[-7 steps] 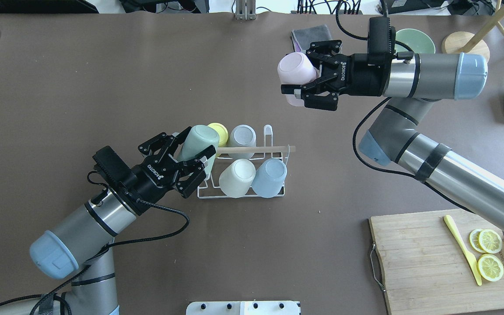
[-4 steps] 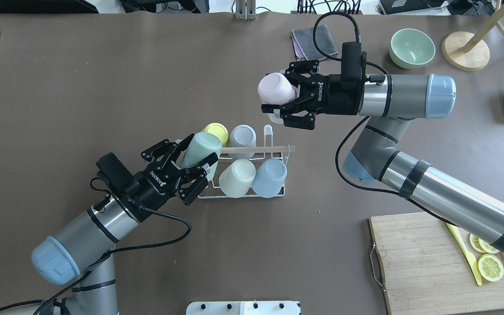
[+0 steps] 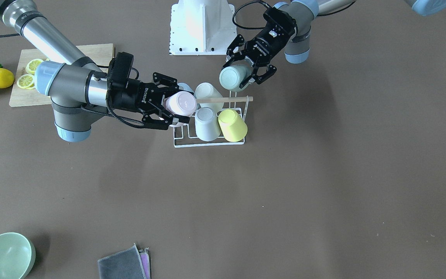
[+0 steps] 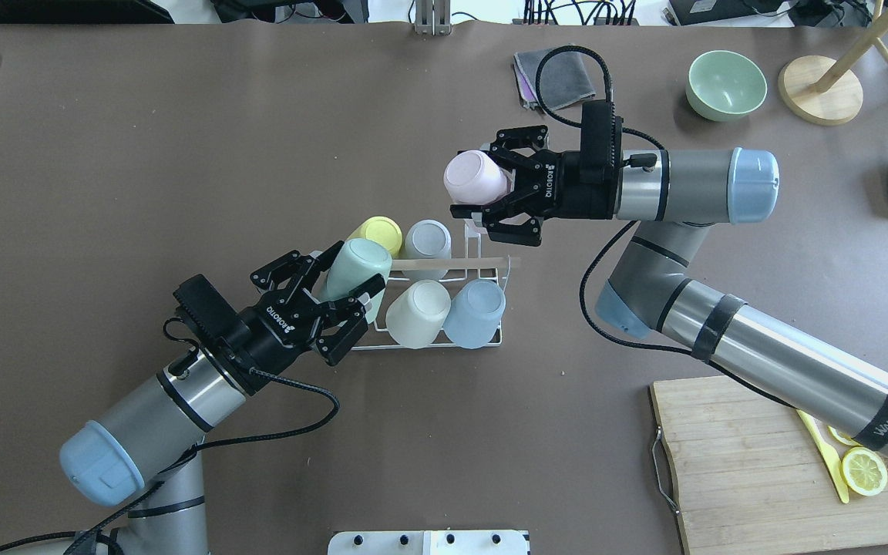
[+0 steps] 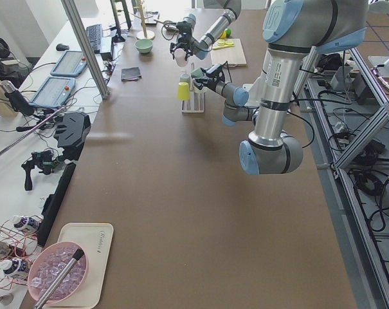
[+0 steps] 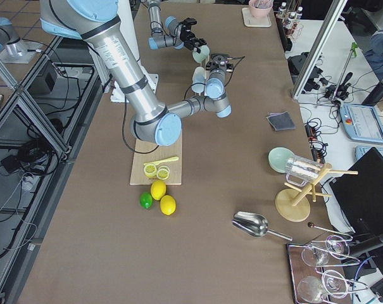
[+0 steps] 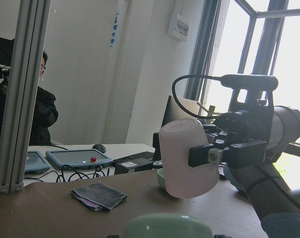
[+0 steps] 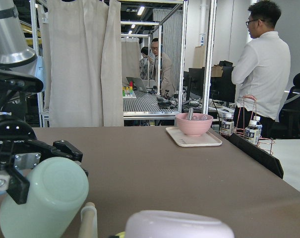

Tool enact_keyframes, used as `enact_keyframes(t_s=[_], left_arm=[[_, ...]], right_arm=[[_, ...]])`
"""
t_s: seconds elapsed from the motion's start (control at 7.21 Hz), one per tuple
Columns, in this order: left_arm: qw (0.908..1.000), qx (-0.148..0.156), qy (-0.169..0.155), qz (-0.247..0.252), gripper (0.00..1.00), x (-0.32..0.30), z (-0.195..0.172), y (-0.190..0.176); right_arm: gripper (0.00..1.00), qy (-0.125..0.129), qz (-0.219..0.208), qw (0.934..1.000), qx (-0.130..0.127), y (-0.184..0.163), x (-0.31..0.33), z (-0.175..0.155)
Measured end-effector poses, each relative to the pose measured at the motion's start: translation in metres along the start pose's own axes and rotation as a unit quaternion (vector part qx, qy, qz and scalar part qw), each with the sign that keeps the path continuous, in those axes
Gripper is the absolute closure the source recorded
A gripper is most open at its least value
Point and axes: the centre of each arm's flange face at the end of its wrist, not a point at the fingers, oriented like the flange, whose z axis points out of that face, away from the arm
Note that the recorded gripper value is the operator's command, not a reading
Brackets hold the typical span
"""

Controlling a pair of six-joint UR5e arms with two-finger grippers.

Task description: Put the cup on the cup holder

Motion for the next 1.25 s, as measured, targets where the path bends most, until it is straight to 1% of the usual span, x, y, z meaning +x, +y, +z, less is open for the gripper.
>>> enact_keyframes(t_s=[0.55,0.69,0.83,1.25], left_arm=[[1.0,-0.006,-0.003,0.003,1.0,-0.001,0.0,0.008],[1.0,-0.006,-0.004,0.003,0.45,-0.001,0.0,0.008],[1.0,-0.007,-0.004,0.004,0.03,-0.002,0.0,0.009],[1.0,-0.007,-0.005,0.004,0.03,-0.003,-0.001,0.01]], right_arm=[[1.0,-0.004,-0.013,0.9998,-0.014,0.016,-0.002,0.014],[1.0,-0.005,-0.014,0.9998,-0.015,0.018,-0.003,0.014],[1.0,-0.006,-0.013,0.9998,-0.016,0.02,-0.005,0.014],[1.0,-0.009,-0.01,0.9997,-0.02,0.027,-0.009,0.012]])
